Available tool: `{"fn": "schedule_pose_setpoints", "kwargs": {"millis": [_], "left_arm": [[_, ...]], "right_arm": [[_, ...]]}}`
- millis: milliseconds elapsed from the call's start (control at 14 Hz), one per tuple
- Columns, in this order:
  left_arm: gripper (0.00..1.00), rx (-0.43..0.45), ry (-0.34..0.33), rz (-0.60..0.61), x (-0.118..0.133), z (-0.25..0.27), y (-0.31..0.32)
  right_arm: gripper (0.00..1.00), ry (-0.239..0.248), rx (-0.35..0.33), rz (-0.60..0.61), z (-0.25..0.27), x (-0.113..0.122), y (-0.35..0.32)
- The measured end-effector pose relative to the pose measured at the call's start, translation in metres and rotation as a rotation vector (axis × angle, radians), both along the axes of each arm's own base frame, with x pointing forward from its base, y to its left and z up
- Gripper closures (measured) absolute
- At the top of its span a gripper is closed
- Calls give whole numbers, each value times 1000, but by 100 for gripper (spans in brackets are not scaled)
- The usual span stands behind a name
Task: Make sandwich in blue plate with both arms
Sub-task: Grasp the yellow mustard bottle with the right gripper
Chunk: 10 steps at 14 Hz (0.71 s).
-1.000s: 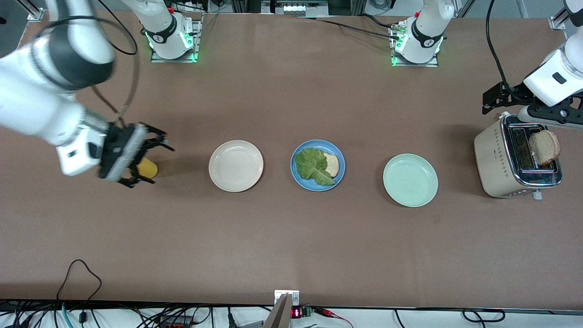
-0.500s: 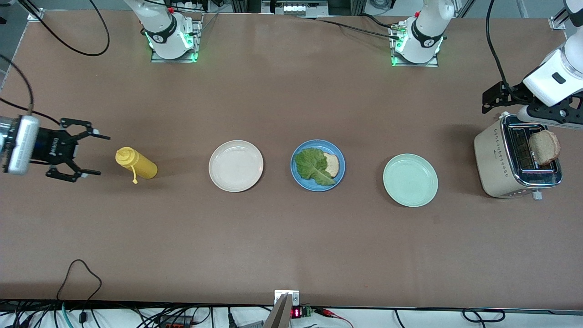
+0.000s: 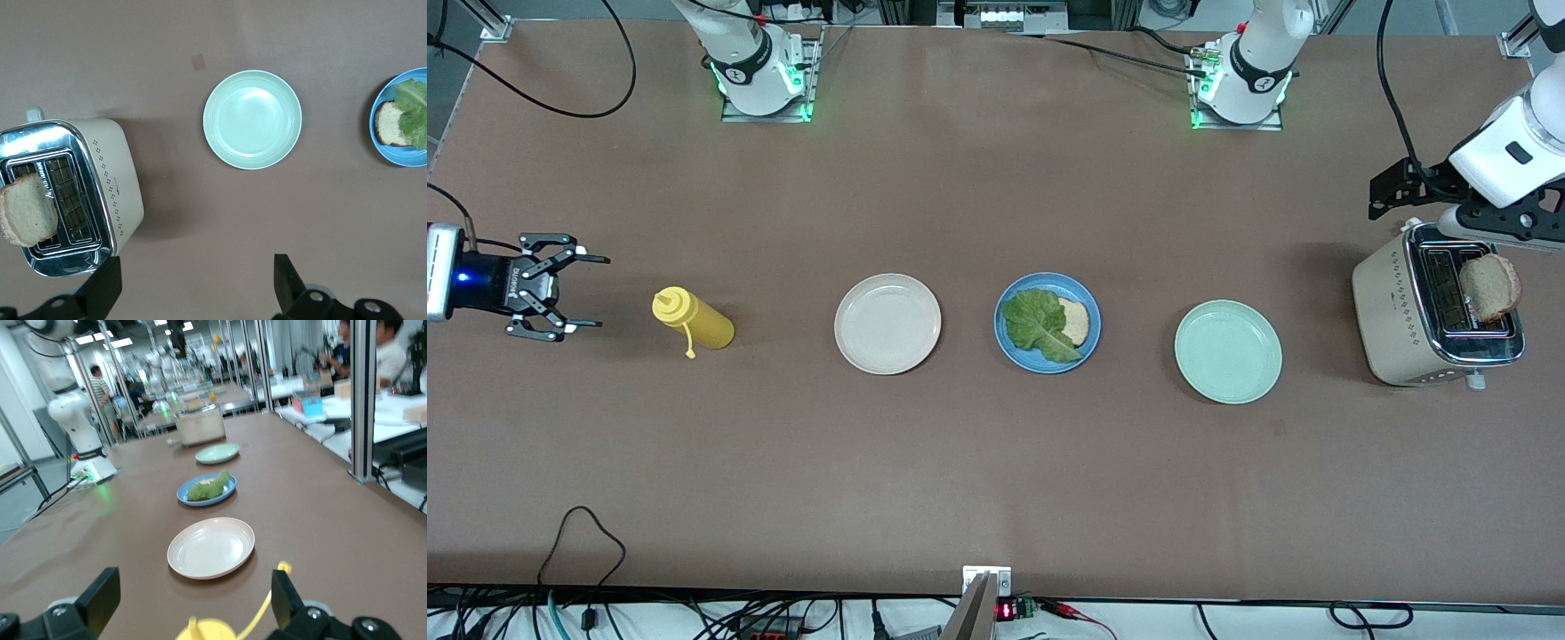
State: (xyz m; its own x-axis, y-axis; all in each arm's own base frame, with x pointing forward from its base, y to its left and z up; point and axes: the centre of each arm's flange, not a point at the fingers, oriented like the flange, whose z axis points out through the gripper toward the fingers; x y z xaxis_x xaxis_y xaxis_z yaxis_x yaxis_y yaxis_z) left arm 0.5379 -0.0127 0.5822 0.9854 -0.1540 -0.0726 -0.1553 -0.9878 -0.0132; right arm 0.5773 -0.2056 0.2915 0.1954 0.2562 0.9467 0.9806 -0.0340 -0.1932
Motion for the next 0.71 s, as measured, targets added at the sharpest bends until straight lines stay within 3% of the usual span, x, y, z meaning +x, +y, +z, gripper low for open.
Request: {"fn": "schedule_pose_setpoints", "kwargs": {"millis": [357, 500, 714], "left_arm": [[0, 0, 0, 0, 0, 0, 0], [0, 0, 1, 0, 0, 0, 0], [0, 0, 1, 2, 0, 0, 1]], "right_arm": [[0, -111, 207, -12, -125, -22, -1], [0, -148, 244, -13, -156, -26, 4], [0, -206, 247, -22, -178, -21, 2]]}}
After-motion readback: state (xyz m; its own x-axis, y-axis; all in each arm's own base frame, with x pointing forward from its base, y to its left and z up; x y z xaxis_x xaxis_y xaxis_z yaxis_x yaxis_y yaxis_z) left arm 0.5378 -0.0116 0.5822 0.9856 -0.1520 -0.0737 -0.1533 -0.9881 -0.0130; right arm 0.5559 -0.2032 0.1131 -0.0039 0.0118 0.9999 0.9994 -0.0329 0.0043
